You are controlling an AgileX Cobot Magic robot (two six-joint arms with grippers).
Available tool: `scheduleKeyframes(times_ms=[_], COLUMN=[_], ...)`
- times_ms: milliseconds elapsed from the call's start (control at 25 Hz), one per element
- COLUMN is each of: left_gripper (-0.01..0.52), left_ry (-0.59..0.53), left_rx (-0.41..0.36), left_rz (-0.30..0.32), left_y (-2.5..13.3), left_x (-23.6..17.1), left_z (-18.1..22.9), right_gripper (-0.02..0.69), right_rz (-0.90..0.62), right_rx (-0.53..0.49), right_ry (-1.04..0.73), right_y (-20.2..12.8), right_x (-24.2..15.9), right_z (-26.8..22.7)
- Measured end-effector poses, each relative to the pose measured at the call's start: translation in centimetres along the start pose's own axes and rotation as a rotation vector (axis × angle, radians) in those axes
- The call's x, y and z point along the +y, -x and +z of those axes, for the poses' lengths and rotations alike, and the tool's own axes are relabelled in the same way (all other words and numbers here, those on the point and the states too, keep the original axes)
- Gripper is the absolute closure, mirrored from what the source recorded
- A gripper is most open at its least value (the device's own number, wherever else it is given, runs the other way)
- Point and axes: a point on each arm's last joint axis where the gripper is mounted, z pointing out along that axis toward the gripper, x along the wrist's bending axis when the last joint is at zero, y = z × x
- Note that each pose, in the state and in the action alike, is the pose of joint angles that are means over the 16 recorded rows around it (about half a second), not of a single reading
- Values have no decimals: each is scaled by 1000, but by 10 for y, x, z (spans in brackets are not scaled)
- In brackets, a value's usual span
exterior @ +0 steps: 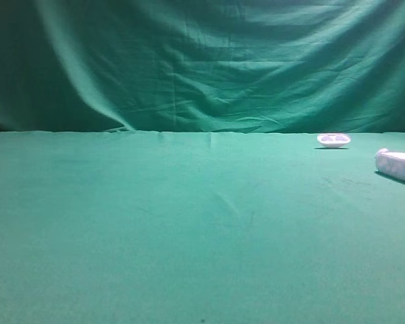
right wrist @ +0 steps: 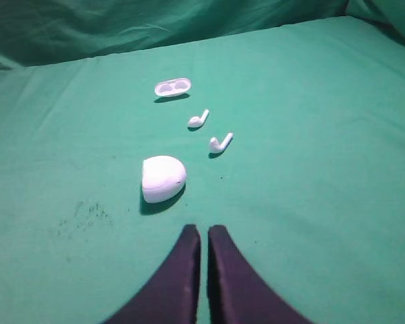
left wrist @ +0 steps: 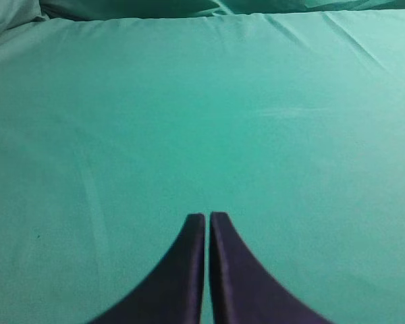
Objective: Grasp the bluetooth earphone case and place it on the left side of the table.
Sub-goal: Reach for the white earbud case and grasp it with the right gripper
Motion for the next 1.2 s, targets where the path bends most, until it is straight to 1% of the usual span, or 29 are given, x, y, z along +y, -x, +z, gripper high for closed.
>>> scheduleKeyframes(times_ms=[720,1000,1200], left_gripper=[514,514,514], left_ry=[0,0,0], left_rx=[0,0,0], left_rz=[0,0,0], left_y=[0,0,0], left_x=[0,0,0], left_z=[0,0,0], right_gripper=[665,665,665], right_rz=[3,54,90], right_rx=[0,8,10], right_ry=[19,211,329], right_y=[0,0,0], right_x=[2,19,42], right_z=[0,-2,-7])
